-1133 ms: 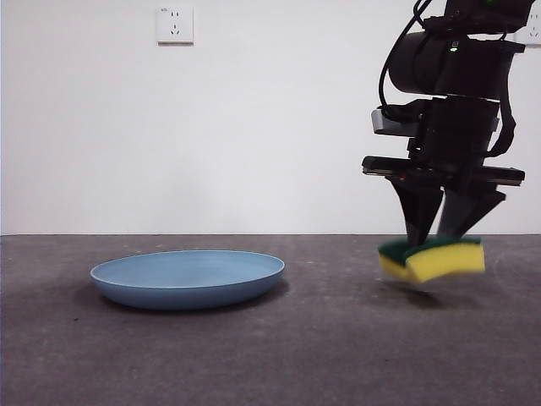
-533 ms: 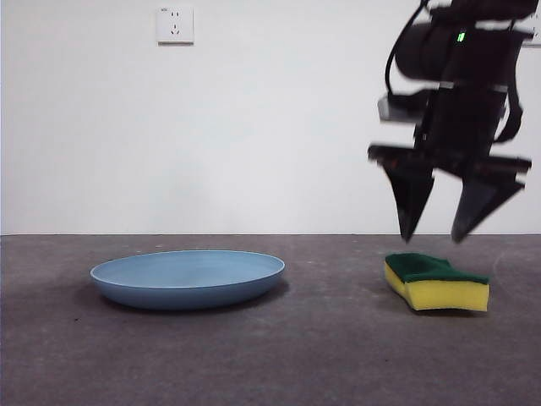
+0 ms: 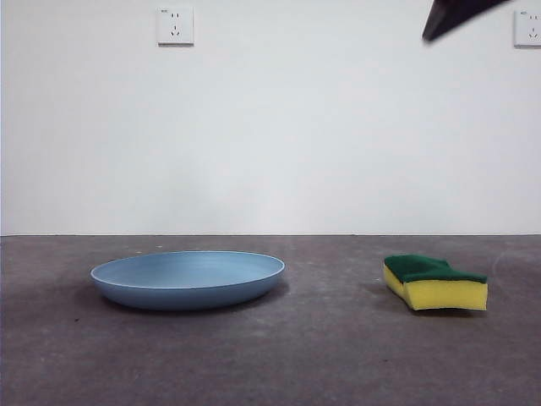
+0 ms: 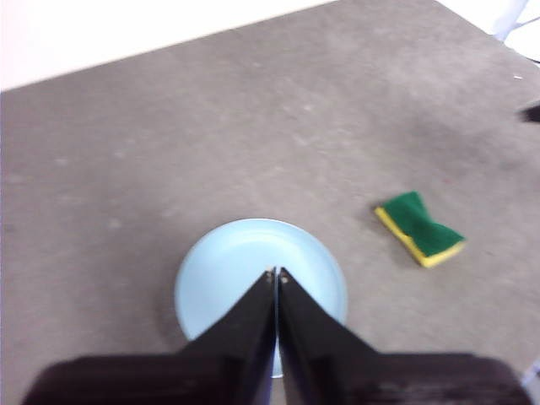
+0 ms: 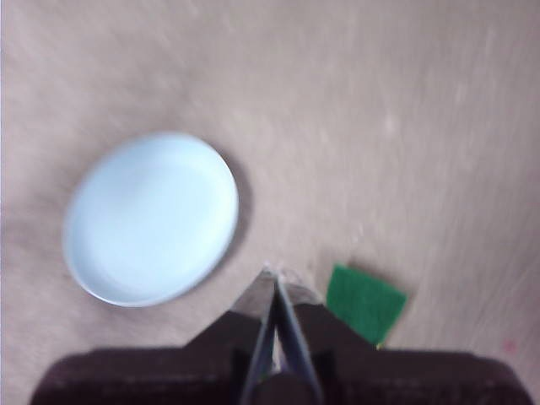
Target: Pick up the plate,pick up the cloth,clean the plate with the cloth
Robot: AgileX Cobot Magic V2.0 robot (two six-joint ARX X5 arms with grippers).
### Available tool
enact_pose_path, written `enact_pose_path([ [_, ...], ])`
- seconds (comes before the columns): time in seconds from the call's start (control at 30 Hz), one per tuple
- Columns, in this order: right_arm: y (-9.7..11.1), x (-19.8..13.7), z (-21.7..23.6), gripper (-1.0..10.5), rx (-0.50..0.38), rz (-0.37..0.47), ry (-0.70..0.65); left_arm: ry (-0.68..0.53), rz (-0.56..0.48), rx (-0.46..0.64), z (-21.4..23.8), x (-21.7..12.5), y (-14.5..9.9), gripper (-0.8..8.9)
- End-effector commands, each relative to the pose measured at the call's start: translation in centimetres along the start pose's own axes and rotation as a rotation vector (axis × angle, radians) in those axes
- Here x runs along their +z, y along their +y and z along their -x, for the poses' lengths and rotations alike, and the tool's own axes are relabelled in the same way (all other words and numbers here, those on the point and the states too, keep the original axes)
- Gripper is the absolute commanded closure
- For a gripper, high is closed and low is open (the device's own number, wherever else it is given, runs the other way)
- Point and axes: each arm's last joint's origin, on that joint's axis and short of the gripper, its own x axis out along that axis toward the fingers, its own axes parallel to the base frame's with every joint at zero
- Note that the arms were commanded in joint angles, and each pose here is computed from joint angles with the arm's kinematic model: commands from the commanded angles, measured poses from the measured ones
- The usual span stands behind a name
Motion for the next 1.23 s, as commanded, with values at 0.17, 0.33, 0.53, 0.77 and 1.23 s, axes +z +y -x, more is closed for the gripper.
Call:
enact_pose_path([
  [0.17,1.5,-2.0,4.2,9.6,-0.057,0.079,-0.206,-0.17,-0.054,0.062,2.2,-2.4,-0.6,8.21],
  [0.33,1.8,-6.3,4.9,9.6,-0.081,0.097,-0.283,-0.251,-0.047,0.091,1.8,-7.6,-0.8,8.21],
  [0.53,1.6,-9.7,4.7,9.6,-0.098,0.102,-0.288,-0.28,-0.034,0.089,0.3,-12.6,-0.8,8.21],
  [0.77,1.5,-9.7,4.7,9.5,-0.099,0.091,-0.287,-0.202,0.029,0.081,0.0,-13.4,-0.7,8.17],
  [1.23,1.5,-9.7,4.7,9.5,-0.099,0.091,-0.287,-0.12,0.006,0.084,-1.6,-13.4,-0.3,8.17],
])
